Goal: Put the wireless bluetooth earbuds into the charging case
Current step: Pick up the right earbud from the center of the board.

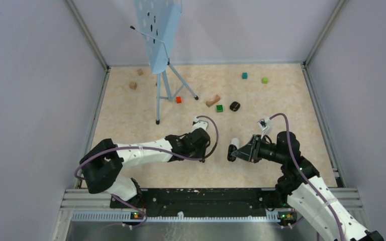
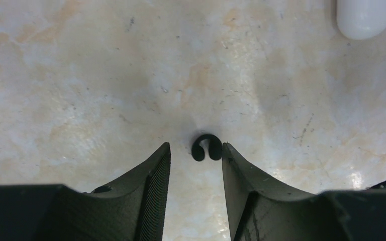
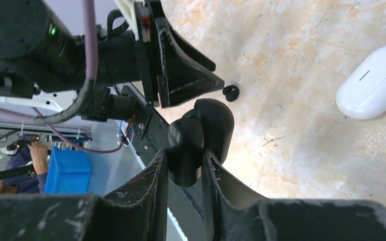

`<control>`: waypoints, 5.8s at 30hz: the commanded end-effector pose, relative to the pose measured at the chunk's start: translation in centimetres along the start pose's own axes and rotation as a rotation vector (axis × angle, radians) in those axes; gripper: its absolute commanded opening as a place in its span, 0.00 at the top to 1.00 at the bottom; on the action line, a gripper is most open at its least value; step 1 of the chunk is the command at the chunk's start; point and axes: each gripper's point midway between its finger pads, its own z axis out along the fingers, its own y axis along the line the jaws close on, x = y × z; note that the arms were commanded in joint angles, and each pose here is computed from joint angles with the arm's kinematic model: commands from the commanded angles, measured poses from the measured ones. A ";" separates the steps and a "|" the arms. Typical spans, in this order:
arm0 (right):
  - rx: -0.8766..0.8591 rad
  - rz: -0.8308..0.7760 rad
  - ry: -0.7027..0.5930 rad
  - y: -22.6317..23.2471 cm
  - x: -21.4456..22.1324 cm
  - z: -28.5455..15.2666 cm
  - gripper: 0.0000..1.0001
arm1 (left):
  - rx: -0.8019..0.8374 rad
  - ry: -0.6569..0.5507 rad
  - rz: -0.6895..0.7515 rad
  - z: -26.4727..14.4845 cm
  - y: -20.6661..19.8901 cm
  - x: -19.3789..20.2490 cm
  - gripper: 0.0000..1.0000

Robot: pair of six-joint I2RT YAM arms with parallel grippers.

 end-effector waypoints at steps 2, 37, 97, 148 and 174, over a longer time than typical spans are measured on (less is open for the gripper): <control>-0.036 -0.022 -0.034 0.8 -0.8 -0.1 1.00 | 0.078 -0.036 0.071 0.2 0.2 -1.5 0.52; -0.037 -0.018 -0.043 0.9 -0.7 -0.4 1.00 | 0.107 0.105 0.199 2.3 2.0 1.4 0.57; -0.026 -0.015 -0.055 1.0 -0.8 -0.8 1.00 | 0.354 0.097 0.342 0.8 -1.7 1.1 0.67; -0.017 -0.015 -0.055 0.7 -0.6 -0.8 1.00 | 0.480 0.049 0.317 -2.4 -3.9 0.0 1.00; -0.223 0.256 -0.369 3.1 -5.4 0.0 1.00 | 0.700 -0.498 -0.196 -13.4 -6.8 -9.8 1.00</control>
